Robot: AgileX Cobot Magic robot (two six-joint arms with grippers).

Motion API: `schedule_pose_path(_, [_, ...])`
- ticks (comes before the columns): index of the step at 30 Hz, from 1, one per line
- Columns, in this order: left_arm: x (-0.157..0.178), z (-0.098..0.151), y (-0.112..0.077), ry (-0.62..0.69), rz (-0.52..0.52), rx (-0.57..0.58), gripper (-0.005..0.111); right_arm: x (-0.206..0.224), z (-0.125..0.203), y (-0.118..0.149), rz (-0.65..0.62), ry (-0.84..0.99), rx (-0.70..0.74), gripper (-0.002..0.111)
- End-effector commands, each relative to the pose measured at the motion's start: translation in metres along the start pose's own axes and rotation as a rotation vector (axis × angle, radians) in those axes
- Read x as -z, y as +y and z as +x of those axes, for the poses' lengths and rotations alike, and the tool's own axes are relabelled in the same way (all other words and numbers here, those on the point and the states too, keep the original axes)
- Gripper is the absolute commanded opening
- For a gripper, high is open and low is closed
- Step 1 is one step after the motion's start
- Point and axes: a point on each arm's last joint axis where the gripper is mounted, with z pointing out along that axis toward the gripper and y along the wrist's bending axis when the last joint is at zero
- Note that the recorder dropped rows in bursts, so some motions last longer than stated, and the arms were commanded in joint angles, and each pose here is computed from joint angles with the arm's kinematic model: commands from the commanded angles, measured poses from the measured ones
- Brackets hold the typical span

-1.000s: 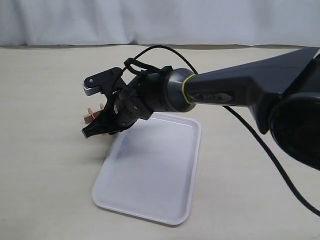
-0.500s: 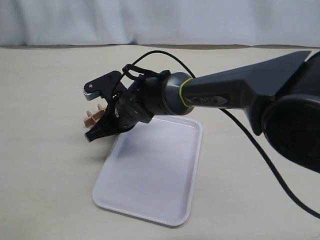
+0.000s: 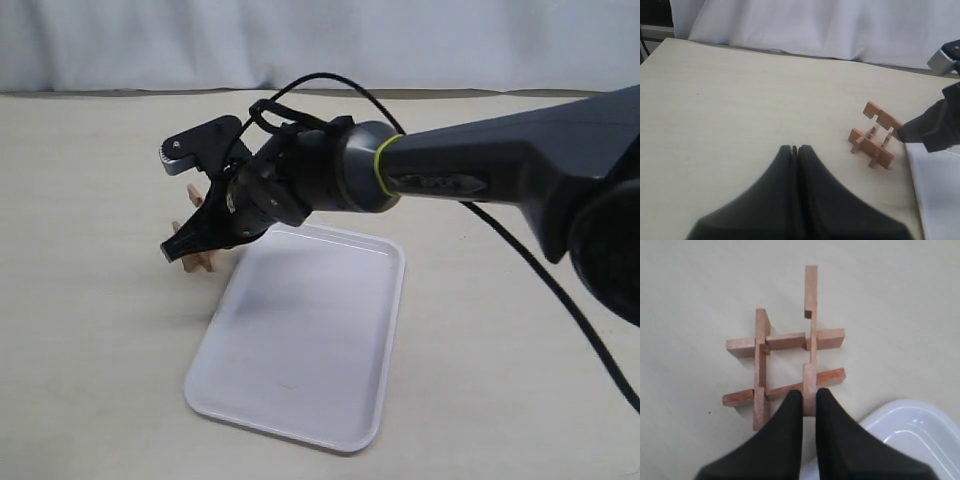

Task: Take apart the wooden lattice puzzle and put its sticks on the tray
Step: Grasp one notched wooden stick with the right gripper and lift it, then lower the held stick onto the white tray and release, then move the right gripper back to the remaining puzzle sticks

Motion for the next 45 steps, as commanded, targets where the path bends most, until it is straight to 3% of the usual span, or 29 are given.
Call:
schedule_pose_path(1, [0.0,0.0,0.0,-0.008,0.002,0.002,0.0,0.029,-0.015,-0.001,0.007,-0.027,0.0,0.005])
schedule_pose_path(8, [0.0,0.0,0.0,-0.008,0.002,0.002,0.0,0.091,-0.031,-0.008,0.058,-0.042,0.035,0.005])
schedule_pose_path(13, [0.0,0.0,0.0,-0.008,0.002,0.002,0.0,0.129,0.004,-0.039,0.112,0.045,-0.01,0.004])
schedule_pose_path(17, [0.0,0.0,0.0,-0.008,0.002,0.002,0.0,0.114,0.066,-0.061,0.124,0.157,-0.037,0.004])
schedule_pose_path(21, [0.0,0.0,0.0,-0.008,0.002,0.002,0.0,0.099,0.086,-0.055,0.038,0.028,-0.084,0.004])
schedule_pose_path(27, [0.0,0.0,0.0,-0.008,0.002,0.002,0.0,0.071,0.104,-0.054,0.041,0.112,-0.088,0.005])
schedule_pose_path(29, [0.0,0.0,0.0,-0.008,0.002,0.002,0.0,0.062,0.108,-0.054,0.036,0.125,-0.089,0.015])
schedule_pose_path(30, [0.0,0.0,0.0,-0.008,0.002,0.002,0.0,0.061,0.108,-0.053,0.034,0.12,-0.093,0.021])
schedule_pose_path(31, [0.0,0.0,0.0,-0.008,0.002,0.002,0.0,0.062,0.106,-0.053,0.03,0.107,-0.094,0.035])
schedule_pose_path(34, [0.0,0.0,0.0,-0.008,0.002,0.002,0.0,0.078,0.087,-0.053,0.032,0.045,-0.099,0.054])
schedule_pose_path(39, [0.0,0.0,0.0,-0.008,0.002,0.002,0.0,0.109,0.05,-0.048,0.006,-0.077,-0.164,0.054])
schedule_pose_path(45, [0.0,0.0,0.0,-0.008,0.002,0.002,0.0,0.099,0.028,0.003,-0.068,-0.124,0.005,0.054])
